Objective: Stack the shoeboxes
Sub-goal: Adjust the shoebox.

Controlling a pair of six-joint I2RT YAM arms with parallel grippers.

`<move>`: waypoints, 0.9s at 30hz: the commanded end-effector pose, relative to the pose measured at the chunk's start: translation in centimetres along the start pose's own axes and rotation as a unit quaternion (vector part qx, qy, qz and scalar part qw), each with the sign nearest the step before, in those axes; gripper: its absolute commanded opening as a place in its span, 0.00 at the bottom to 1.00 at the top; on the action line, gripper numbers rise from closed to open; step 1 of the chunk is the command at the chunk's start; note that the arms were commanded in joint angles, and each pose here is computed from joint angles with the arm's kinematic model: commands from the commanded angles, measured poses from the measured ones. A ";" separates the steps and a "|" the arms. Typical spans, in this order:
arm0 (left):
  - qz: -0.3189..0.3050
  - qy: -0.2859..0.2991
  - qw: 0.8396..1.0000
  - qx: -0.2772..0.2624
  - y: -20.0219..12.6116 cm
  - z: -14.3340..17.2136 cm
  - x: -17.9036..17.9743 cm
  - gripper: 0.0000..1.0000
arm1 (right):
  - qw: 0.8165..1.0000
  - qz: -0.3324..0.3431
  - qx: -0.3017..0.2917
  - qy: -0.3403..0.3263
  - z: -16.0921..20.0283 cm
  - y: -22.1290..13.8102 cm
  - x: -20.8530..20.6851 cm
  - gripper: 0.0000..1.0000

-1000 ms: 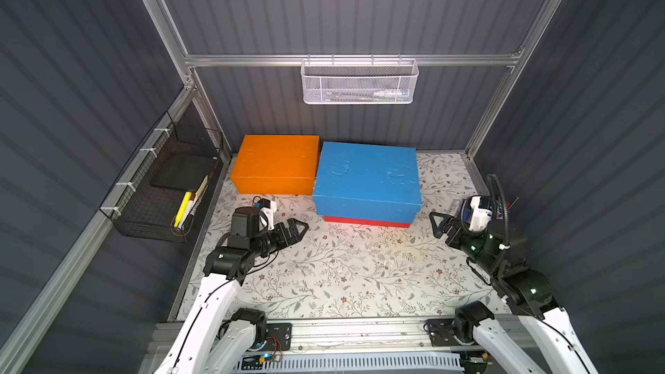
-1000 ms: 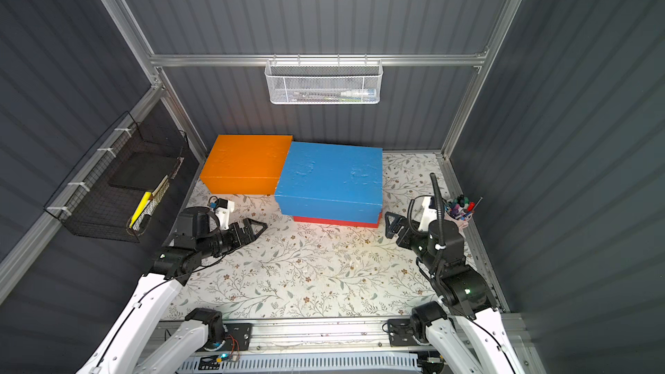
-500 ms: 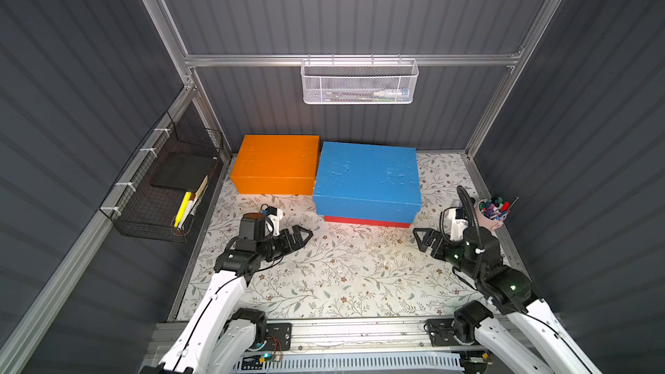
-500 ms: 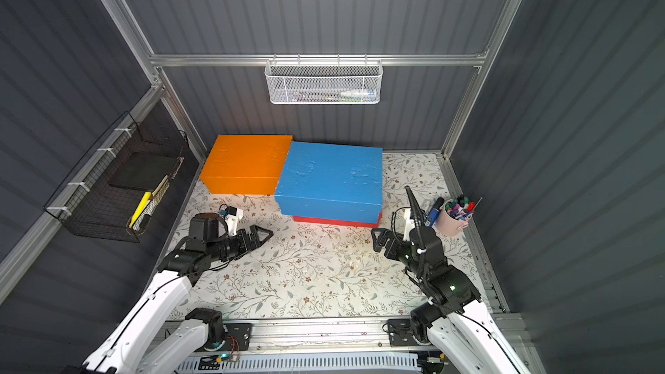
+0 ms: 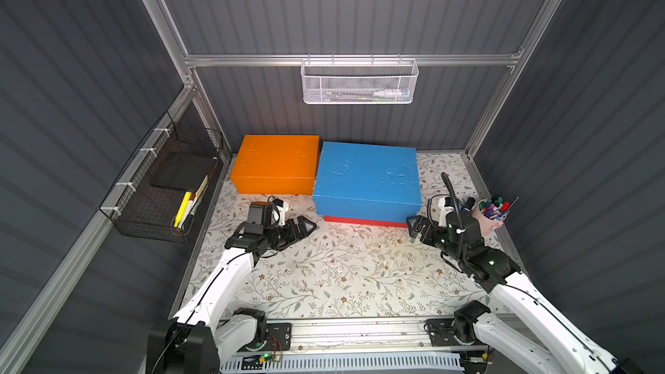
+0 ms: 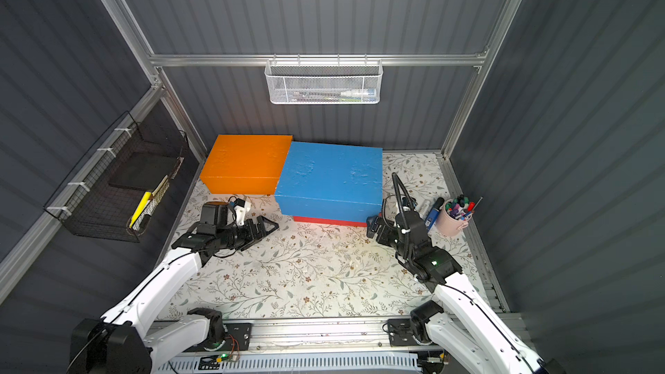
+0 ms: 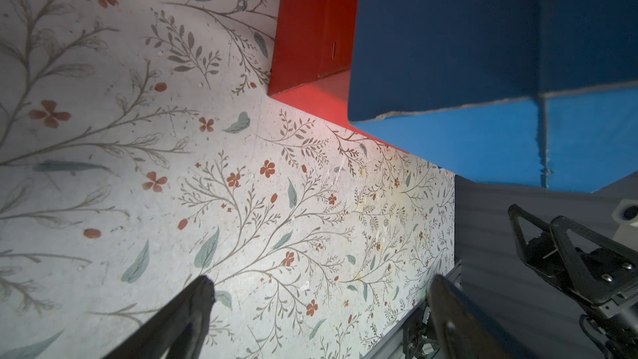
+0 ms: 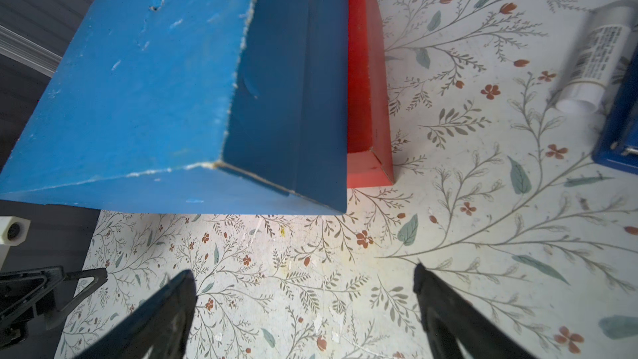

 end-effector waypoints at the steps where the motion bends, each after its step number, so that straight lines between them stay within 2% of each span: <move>1: 0.006 0.022 1.000 -0.007 0.3 -1.5 -1.3 0.99 | 0.999 0.019 -0.033 -0.001 -2.0 0.3 0.1 0.99; 27: 0.006 0.085 0.995 -0.044 4.2 -7.5 -3.1 0.99 | 0.994 0.079 -0.067 -0.017 -4.6 1.9 -0.7 0.99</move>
Point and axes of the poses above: each gripper's point midway between its finger pads, its own y axis out along the fingers, its own x axis along the line the jaws close on, z = x × y, the point moved 4 cm from there along -y, back along the fingers, and after that the axes turned 15 degrees about -y, right-handed, at the moved point
